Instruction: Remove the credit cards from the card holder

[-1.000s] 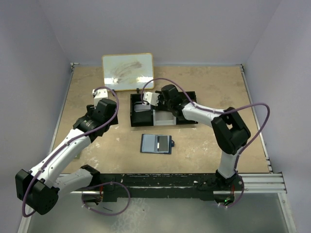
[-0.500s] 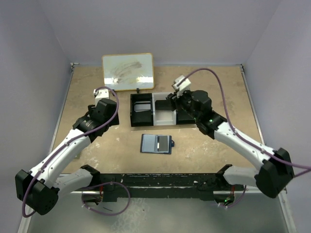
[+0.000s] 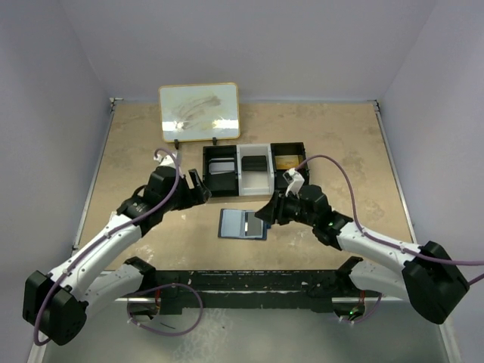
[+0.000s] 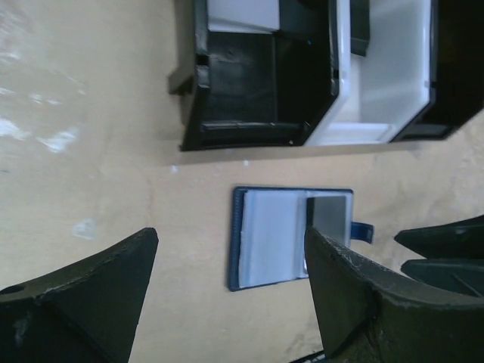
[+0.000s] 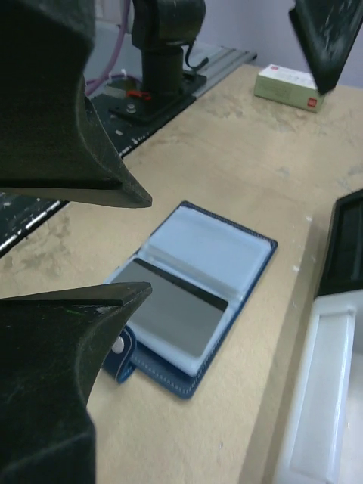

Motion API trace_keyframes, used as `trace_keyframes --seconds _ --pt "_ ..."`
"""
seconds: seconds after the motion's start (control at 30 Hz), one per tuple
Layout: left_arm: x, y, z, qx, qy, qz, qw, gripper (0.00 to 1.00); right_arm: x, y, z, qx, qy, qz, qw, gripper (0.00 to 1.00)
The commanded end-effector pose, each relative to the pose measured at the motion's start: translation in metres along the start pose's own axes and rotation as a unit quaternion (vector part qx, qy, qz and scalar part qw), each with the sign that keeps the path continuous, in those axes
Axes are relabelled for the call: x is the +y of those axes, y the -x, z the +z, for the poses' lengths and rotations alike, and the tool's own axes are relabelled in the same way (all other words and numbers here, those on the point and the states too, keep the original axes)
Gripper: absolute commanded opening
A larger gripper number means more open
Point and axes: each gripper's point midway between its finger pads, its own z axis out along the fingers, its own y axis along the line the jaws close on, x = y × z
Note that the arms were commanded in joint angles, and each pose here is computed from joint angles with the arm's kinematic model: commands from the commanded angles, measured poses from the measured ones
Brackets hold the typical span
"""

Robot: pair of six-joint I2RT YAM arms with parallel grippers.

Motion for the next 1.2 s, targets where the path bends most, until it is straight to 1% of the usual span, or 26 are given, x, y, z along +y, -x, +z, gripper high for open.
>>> trace_keyframes --seconds 0.0,0.1,0.27,0.43,0.57,0.67,0.77,0.87,1.0,1.17 --pt "-0.064 -0.003 -0.002 0.005 -0.146 -0.088 0.985 0.76 0.033 0.014 0.0 -0.023 0.045 0.019 0.999 0.46" --pt "-0.073 -0.011 0.003 -0.001 -0.145 -0.1 0.984 0.76 0.022 0.005 0.007 -0.009 0.017 0.021 1.0 0.46" --pt "-0.097 -0.035 0.013 0.023 -0.158 -0.093 0.983 0.68 0.008 -0.014 0.022 0.031 -0.003 0.028 0.999 0.46" --pt "-0.099 -0.05 0.022 0.034 -0.155 -0.096 0.983 0.65 -0.007 -0.018 0.026 0.023 -0.032 0.032 0.999 0.44" --pt "-0.1 -0.058 0.026 0.038 -0.159 -0.101 0.981 0.65 -0.013 -0.027 0.029 0.034 -0.035 0.038 0.998 0.42" --pt "-0.105 -0.067 0.029 0.048 -0.162 -0.095 0.981 0.64 -0.017 -0.035 0.03 0.041 -0.038 0.053 0.997 0.38" --pt "-0.108 -0.074 0.032 0.055 -0.164 -0.088 0.981 0.6 -0.02 -0.041 0.032 0.042 -0.032 0.06 0.997 0.36" --pt "-0.111 -0.08 0.035 0.059 -0.167 -0.082 0.981 0.57 -0.027 -0.047 0.036 0.051 -0.045 0.066 0.995 0.34" --pt "-0.114 -0.095 0.045 0.077 -0.169 -0.073 0.98 0.56 -0.042 -0.057 0.038 0.061 -0.072 0.075 0.993 0.32" --pt "-0.115 -0.112 0.057 0.093 -0.152 -0.057 0.982 0.53 -0.058 -0.065 0.035 0.057 -0.107 0.098 0.988 0.31"
